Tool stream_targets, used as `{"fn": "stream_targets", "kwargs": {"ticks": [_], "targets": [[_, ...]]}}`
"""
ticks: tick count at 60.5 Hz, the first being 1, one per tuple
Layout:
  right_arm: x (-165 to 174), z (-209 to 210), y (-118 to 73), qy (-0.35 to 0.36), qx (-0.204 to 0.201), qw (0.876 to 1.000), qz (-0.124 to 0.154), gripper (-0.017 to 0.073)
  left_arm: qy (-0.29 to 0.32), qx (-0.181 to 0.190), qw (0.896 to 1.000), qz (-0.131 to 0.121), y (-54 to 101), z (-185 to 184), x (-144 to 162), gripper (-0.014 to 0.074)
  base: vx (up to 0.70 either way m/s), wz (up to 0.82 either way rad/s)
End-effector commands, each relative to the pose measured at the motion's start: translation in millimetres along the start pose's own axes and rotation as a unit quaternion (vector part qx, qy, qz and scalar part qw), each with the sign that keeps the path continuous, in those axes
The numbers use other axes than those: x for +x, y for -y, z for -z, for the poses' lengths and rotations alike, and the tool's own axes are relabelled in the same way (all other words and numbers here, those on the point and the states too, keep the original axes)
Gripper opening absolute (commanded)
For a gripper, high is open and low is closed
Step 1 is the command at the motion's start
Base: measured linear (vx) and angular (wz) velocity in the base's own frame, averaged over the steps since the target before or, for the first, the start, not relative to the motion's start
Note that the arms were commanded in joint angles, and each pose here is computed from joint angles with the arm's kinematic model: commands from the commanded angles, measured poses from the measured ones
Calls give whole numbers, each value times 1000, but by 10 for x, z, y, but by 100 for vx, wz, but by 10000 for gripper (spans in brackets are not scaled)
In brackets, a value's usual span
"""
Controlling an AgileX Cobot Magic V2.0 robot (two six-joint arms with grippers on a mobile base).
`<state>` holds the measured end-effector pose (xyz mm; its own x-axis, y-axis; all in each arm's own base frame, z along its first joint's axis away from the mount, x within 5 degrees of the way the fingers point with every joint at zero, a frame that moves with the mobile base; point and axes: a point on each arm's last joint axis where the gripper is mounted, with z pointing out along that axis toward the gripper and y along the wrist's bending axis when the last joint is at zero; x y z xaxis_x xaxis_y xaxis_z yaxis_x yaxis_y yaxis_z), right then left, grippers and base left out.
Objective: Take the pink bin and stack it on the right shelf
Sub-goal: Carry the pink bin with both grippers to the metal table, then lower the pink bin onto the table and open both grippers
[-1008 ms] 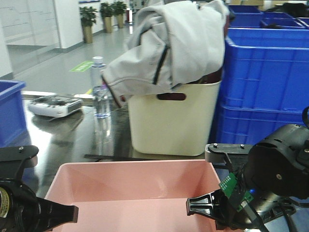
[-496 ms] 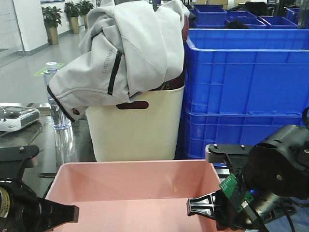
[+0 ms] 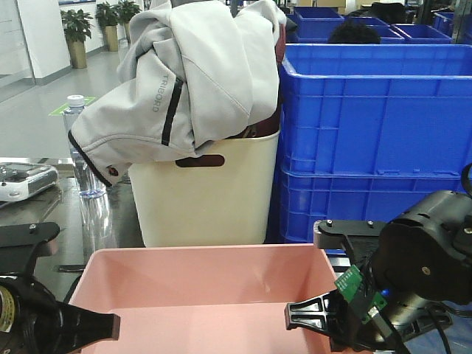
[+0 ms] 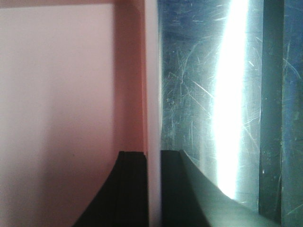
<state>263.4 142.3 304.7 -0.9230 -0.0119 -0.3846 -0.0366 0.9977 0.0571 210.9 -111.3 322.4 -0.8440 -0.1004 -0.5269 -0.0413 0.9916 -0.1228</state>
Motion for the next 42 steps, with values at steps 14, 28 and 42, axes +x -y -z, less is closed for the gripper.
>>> {"fn": "stream_targets", "kwargs": {"ticks": [14, 28, 42], "targets": [[-83, 173, 107, 46, 27, 998, 17, -9, 64, 3, 998, -13, -31, 160, -130, 41, 0, 0], [-94, 175, 109, 53, 26, 998, -15, -4, 111, 27, 992, -62, 45, 130, -224, 55, 0, 0], [-101, 176, 118, 57, 30, 998, -26, 108, 88, 15, 992, -85, 100, -43, -230, 272, 0, 0]]}}
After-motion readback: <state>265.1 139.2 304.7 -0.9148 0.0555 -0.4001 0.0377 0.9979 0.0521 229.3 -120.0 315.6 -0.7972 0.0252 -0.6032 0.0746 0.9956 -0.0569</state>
